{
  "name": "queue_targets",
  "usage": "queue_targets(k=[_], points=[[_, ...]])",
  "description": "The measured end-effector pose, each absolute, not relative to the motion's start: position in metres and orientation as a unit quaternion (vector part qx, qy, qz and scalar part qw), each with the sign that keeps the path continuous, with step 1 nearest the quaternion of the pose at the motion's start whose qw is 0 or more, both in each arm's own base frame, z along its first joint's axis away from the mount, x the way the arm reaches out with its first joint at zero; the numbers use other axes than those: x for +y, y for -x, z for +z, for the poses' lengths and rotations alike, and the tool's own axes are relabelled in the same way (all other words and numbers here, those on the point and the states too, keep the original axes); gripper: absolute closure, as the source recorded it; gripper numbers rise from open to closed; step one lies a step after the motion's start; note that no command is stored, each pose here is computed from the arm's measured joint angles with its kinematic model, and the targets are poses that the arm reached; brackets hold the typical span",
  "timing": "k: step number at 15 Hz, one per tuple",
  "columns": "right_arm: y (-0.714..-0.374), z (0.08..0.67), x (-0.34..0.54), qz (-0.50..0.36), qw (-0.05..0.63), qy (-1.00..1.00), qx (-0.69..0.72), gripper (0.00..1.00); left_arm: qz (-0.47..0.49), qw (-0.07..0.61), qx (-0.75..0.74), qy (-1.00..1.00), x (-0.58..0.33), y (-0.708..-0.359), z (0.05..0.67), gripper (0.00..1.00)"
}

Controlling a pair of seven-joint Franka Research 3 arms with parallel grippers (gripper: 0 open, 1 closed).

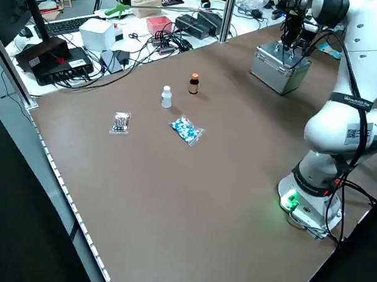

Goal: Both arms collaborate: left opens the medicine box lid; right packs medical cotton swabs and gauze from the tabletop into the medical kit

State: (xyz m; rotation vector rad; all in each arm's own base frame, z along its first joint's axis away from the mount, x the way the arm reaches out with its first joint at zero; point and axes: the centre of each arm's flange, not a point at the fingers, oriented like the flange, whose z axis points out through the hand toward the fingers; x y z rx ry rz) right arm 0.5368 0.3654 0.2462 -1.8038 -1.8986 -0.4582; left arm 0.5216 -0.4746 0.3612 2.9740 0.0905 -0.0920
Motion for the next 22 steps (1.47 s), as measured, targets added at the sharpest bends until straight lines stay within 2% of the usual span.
queue_targets(k=[2,3,6,8,9,12,22], points=[[-0.537,0.246,0.365,-0.168,0.238,0.659,-0.693,0.36,-0.031,0.082,0.030,-0.996,-0.475,-0.522,0.361,0.87],[-0.538,0.247,0.365,-0.171,0.236,0.660,-0.692,0.42,-0.031,0.082,0.030,-0.996,-0.475,-0.522,0.362,0.87],[-0.538,0.247,0.365,-0.173,0.237,0.662,-0.689,0.44,-0.031,0.082,0.032,-0.996,-0.474,-0.523,0.364,0.87],[-0.541,0.248,0.363,-0.177,0.233,0.664,-0.688,0.55,-0.034,0.078,0.033,-0.996,-0.473,-0.525,0.368,0.87],[-0.541,0.248,0.363,-0.177,0.233,0.664,-0.688,0.55,-0.037,0.076,0.033,-0.996,-0.472,-0.526,0.371,0.87],[-0.544,0.250,0.362,-0.182,0.228,0.667,-0.686,0.70,-0.047,0.063,0.039,-0.996,-0.461,-0.533,0.388,0.87],[-0.542,0.247,0.361,-0.179,0.230,0.664,-0.688,0.76,-0.073,0.030,0.026,-0.997,-0.415,-0.546,0.411,0.87]])
